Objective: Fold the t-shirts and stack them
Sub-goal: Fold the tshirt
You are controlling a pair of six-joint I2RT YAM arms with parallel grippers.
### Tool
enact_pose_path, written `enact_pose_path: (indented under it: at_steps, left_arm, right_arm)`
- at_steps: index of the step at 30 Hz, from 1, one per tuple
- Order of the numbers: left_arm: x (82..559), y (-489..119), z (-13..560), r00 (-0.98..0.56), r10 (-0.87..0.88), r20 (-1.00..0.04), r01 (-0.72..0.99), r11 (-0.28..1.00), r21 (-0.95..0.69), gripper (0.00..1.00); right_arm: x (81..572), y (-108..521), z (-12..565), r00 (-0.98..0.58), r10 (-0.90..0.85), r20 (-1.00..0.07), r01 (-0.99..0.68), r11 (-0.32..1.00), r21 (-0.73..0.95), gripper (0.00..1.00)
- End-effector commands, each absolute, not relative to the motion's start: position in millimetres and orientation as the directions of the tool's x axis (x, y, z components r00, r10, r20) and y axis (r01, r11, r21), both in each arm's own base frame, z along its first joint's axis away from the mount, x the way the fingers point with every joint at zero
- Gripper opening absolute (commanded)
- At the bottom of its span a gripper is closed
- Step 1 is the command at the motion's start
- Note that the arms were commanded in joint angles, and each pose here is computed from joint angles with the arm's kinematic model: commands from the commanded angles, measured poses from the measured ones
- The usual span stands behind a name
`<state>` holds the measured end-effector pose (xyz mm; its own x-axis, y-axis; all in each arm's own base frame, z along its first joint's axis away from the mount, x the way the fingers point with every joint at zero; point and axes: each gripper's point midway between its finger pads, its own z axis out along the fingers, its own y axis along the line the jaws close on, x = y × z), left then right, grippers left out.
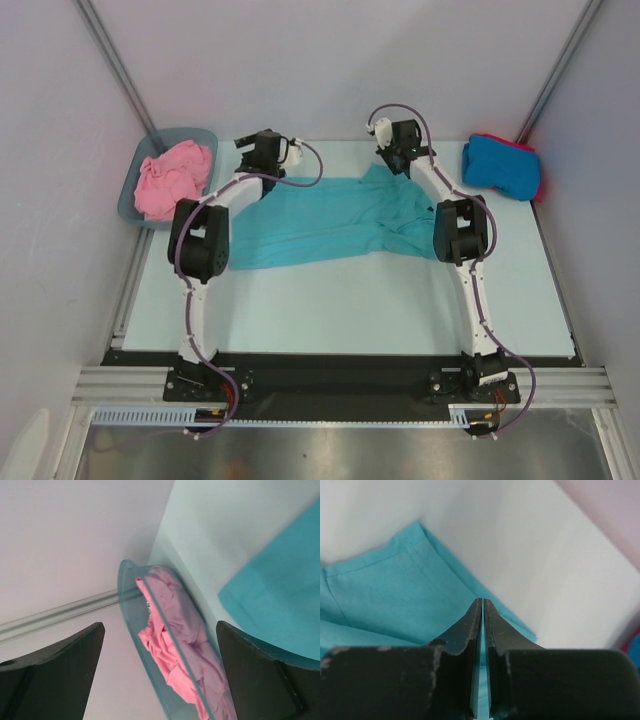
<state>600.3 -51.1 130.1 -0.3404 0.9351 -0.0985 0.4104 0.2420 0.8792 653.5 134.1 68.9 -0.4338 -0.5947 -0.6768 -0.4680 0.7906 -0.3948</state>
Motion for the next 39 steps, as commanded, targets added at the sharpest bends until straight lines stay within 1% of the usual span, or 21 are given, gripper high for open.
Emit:
enact_pose_path:
  at_steps: [1, 5, 11, 25, 32, 39]
  left_arm:
    - [592, -42, 185, -0.373, 0.912, -0.172, 0.305, 0.296, 0.905, 1.00]
    - [588, -41, 205, -0.374, 0.908, -0.188, 0.276, 0.303, 0.912, 1.00]
    - [586, -39, 211, -0.380, 0.907, -0.184, 0.268, 0.298, 0.916, 1.00]
    - [585, -37, 223, -0.378, 0.906, -0.189, 0.251, 0.297, 0.921, 1.00]
    - [579, -37, 232, -0.383, 0.901, -0.202, 0.235, 0.306, 0.922, 1.00]
    - [567, -38, 232, -0.387, 0.901, -0.197, 0.241, 0.305, 0.921, 1.00]
  right_arm:
    - [657, 134, 71, -0.437, -0.563, -0.701, -0.445, 0.813, -0.375, 0.09]
    - [656, 134, 62, -0.453, -0.554, -0.699, -0.444, 0.820, -0.362, 0.08]
    - [653, 136, 58, -0.463, -0.545, -0.699, -0.448, 0.825, -0.346, 0.08]
    - [644, 131, 37, -0.499, -0.560, -0.662, -0.454, 0.819, -0.351, 0.09]
    - [645, 116, 24, -0.500, -0.610, -0.615, -0.441, 0.790, -0.425, 0.10]
    - [665, 108, 28, -0.404, -0.714, -0.571, -0.435, 0.699, -0.567, 0.10]
